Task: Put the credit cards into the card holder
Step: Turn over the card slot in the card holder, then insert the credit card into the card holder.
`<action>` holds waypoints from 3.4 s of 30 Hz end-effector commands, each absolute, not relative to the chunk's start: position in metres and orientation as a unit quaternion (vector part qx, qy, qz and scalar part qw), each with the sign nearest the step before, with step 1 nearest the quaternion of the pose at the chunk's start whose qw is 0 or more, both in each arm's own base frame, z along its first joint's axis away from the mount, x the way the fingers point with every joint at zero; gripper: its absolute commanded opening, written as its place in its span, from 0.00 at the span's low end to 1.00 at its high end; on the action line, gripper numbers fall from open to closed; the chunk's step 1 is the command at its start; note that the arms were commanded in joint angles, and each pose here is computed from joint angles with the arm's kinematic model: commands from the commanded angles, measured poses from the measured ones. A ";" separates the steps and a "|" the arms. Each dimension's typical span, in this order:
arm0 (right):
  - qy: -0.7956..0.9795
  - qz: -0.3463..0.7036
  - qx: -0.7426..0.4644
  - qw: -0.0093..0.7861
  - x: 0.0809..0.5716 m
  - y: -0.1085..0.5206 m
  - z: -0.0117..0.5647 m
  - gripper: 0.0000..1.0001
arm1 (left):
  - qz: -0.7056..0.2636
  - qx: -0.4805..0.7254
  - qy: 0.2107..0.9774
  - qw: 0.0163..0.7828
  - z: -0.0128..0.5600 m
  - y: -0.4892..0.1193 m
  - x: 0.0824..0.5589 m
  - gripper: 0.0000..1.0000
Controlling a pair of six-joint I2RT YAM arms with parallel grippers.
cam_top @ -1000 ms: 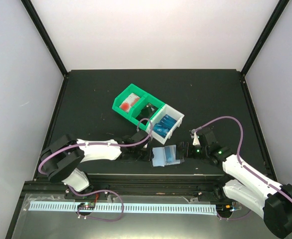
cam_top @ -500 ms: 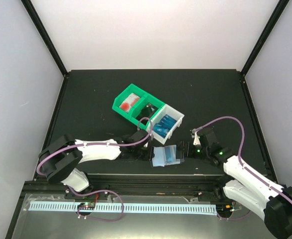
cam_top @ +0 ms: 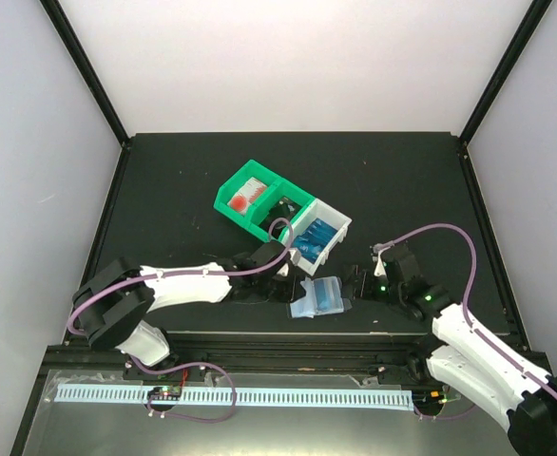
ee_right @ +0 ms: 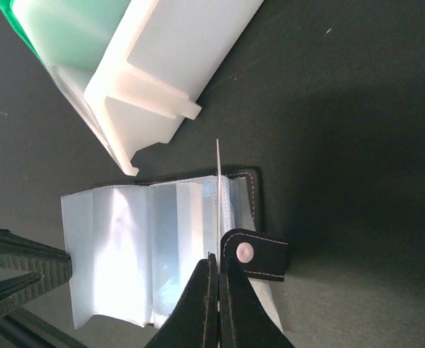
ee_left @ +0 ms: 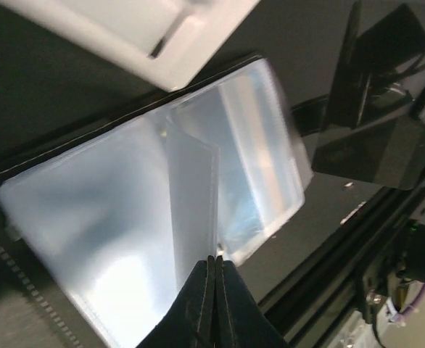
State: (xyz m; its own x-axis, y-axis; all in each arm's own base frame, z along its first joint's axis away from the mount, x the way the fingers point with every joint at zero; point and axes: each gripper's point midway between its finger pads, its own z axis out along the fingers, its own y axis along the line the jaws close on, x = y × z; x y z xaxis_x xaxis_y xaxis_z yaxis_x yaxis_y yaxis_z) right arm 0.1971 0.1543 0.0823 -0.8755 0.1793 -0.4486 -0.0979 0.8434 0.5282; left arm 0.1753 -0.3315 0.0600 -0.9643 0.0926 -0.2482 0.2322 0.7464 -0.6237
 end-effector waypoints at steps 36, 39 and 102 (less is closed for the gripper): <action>0.914 0.180 0.113 0.345 0.207 0.097 0.126 0.01 | -0.468 0.157 0.865 0.083 0.091 -0.437 0.190 0.25; 0.907 0.218 0.086 0.350 0.208 0.111 0.141 0.01 | -0.488 0.180 0.849 0.096 0.112 -0.437 0.185 0.36; 0.901 0.423 0.025 0.094 0.181 0.231 0.019 0.01 | -0.222 0.078 0.966 0.105 -0.003 -0.293 0.171 0.23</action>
State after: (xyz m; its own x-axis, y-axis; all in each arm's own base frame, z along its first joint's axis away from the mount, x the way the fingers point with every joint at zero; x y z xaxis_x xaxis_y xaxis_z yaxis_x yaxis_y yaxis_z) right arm 0.1872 0.2273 0.0285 -0.9759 0.1329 -0.1728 -0.0507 0.6328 0.7727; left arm 0.1841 -0.3068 0.0187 -0.9517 0.0825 -0.2957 0.2172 0.8617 -0.4586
